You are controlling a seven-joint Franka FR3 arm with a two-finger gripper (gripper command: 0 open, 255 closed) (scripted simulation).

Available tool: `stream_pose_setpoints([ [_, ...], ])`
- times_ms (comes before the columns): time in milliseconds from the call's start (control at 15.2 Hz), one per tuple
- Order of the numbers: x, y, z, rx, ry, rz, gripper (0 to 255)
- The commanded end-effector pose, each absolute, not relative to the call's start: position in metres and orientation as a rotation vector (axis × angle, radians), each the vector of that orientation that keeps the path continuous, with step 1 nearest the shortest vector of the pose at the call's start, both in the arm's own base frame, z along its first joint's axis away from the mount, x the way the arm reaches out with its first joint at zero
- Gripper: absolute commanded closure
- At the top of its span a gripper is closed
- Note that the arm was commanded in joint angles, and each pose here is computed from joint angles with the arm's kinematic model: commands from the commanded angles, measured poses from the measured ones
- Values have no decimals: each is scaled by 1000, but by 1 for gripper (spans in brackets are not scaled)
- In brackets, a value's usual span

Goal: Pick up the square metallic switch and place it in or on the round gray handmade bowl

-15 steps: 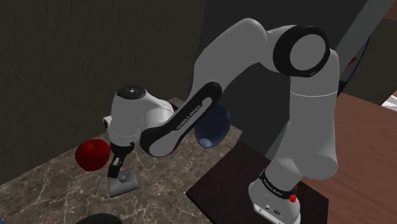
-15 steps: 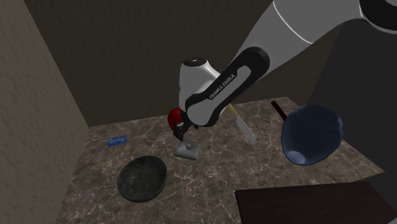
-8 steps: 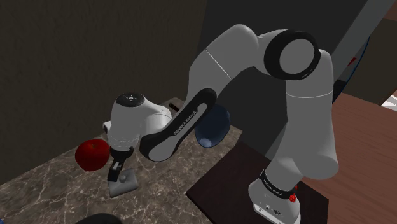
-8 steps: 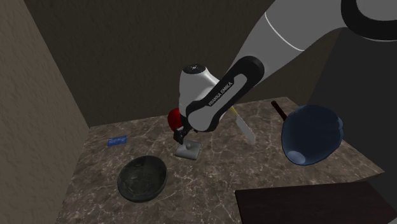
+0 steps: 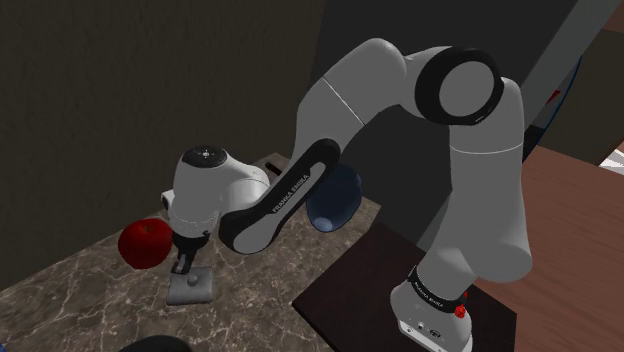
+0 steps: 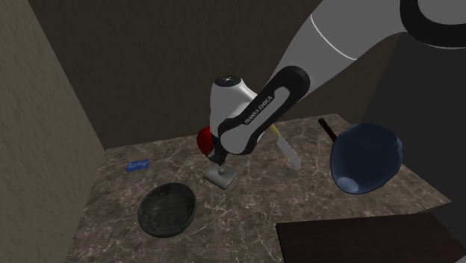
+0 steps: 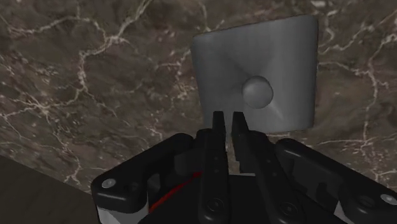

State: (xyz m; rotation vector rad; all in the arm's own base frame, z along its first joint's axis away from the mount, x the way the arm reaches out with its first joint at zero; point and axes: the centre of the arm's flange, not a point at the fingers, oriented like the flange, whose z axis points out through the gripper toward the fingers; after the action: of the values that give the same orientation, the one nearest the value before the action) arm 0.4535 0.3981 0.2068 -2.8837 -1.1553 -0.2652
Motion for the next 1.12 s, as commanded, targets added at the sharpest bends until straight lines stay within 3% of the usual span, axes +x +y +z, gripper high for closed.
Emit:
stream_pose_setpoints([
  [0, 453, 397, 206, -2886, -1155, -261, 255],
  [330, 453, 398, 206, -2886, -1155, -261, 255],
  [396, 453, 398, 206, -2886, -1155, -261, 0],
  [528, 522, 329, 186, -2411, -1109, 164, 0],
  [1056, 510, 344, 151, -2411, -1109, 164, 0],
])
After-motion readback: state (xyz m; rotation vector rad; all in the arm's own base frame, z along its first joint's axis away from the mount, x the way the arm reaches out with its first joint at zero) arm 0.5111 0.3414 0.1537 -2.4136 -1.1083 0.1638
